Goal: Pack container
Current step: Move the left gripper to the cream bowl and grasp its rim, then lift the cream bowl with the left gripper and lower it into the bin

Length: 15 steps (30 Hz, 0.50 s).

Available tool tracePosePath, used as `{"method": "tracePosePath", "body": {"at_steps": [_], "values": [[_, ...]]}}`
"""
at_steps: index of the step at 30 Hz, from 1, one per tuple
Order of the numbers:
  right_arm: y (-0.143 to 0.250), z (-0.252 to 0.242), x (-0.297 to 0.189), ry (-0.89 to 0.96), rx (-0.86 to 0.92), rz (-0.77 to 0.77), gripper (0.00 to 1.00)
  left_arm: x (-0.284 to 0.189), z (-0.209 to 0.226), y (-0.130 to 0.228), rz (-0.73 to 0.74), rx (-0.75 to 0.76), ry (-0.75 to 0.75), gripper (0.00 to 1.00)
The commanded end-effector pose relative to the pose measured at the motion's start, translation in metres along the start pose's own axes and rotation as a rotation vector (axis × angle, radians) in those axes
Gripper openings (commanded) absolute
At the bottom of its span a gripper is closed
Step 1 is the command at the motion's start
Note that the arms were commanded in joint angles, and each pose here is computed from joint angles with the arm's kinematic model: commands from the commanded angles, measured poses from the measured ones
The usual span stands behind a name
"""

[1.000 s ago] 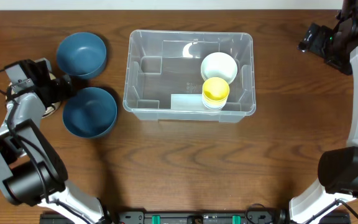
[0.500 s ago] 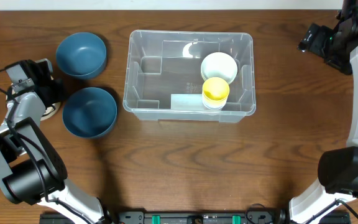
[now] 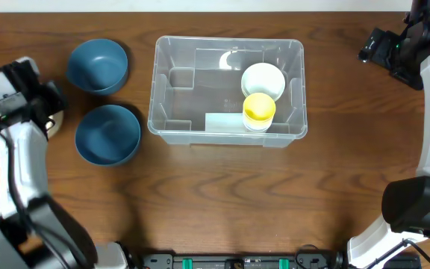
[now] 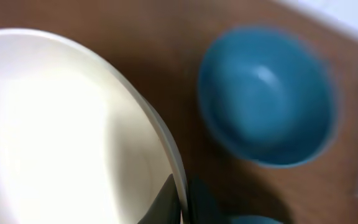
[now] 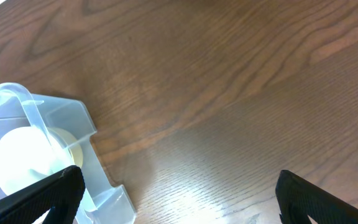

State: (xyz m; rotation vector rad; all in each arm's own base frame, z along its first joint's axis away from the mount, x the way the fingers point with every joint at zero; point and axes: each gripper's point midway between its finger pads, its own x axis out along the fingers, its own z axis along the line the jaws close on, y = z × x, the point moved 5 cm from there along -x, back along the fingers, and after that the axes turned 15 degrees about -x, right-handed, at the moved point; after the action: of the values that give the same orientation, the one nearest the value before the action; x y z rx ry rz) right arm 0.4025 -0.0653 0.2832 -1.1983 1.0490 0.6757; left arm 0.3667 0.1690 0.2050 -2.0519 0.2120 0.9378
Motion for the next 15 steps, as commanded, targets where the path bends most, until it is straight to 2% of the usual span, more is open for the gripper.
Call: {"method": "tracePosePath", "body": {"at_steps": [1, 4, 10, 15], "values": [[-0.003, -0.001, -0.010, 0.004, 0.000, -0.029, 0.99, -0.043, -0.012, -0.017, -0.094, -0.066, 0.034, 0.06], [-0.003, -0.001, -0.010, 0.004, 0.000, -0.029, 0.99, -0.072, -0.028, -0.019, -0.122, -0.059, 0.108, 0.06], [-0.003, -0.001, -0.010, 0.004, 0.000, -0.029, 0.99, -0.111, -0.089, -0.003, -0.098, 0.045, 0.366, 0.05], [-0.003, -0.001, -0.010, 0.004, 0.000, -0.029, 0.99, -0.120, -0.151, 0.038, -0.023, 0.268, 0.530, 0.06]]}}
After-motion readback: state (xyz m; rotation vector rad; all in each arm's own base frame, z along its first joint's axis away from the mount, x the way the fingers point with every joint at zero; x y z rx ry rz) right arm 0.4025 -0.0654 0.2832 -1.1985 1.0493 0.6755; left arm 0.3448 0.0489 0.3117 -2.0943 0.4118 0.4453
